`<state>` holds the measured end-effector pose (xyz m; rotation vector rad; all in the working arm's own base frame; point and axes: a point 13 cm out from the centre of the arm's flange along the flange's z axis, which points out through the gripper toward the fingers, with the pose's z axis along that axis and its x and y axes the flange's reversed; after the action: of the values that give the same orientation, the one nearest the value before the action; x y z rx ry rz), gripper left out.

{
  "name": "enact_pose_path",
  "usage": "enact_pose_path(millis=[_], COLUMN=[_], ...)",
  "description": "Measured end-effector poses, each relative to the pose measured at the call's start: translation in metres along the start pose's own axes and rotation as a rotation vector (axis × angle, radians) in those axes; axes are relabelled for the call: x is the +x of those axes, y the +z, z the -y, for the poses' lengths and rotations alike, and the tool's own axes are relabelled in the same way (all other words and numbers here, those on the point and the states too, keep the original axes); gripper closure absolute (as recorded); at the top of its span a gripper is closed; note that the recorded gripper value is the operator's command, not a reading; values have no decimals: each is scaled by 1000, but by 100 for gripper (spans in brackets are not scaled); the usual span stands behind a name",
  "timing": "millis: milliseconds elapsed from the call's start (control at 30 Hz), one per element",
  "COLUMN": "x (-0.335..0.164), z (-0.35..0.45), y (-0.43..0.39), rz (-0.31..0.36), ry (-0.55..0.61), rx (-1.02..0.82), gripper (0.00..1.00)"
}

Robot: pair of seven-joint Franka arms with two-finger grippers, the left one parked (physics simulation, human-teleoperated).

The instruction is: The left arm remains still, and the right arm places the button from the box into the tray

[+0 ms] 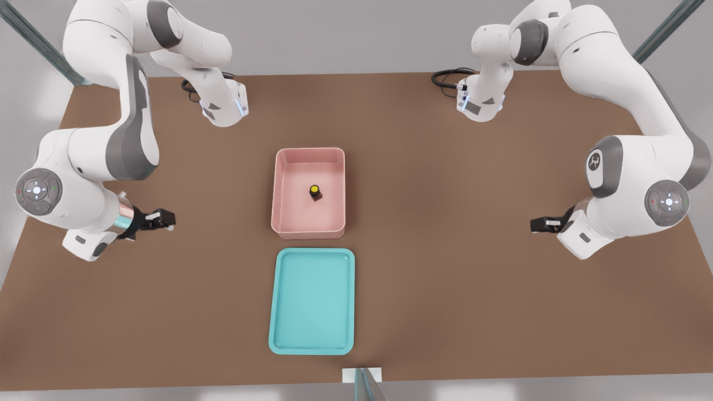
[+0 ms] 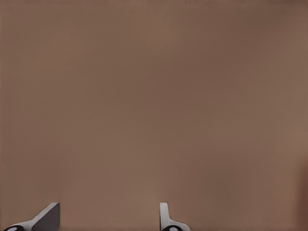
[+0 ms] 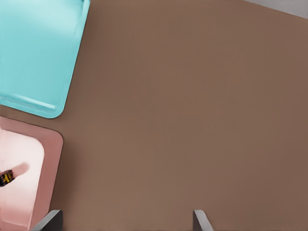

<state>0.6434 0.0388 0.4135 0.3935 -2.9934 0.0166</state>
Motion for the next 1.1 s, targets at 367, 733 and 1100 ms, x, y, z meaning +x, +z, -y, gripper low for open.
enact_pose_path(millis=[367, 733, 1100], x=[48, 169, 132], z=[-403, -432, -403], y=[71, 228, 299], rz=[-69, -60, 100], ry=[-434, -172, 121], rx=[32, 32, -30], gripper=[0, 0, 0])
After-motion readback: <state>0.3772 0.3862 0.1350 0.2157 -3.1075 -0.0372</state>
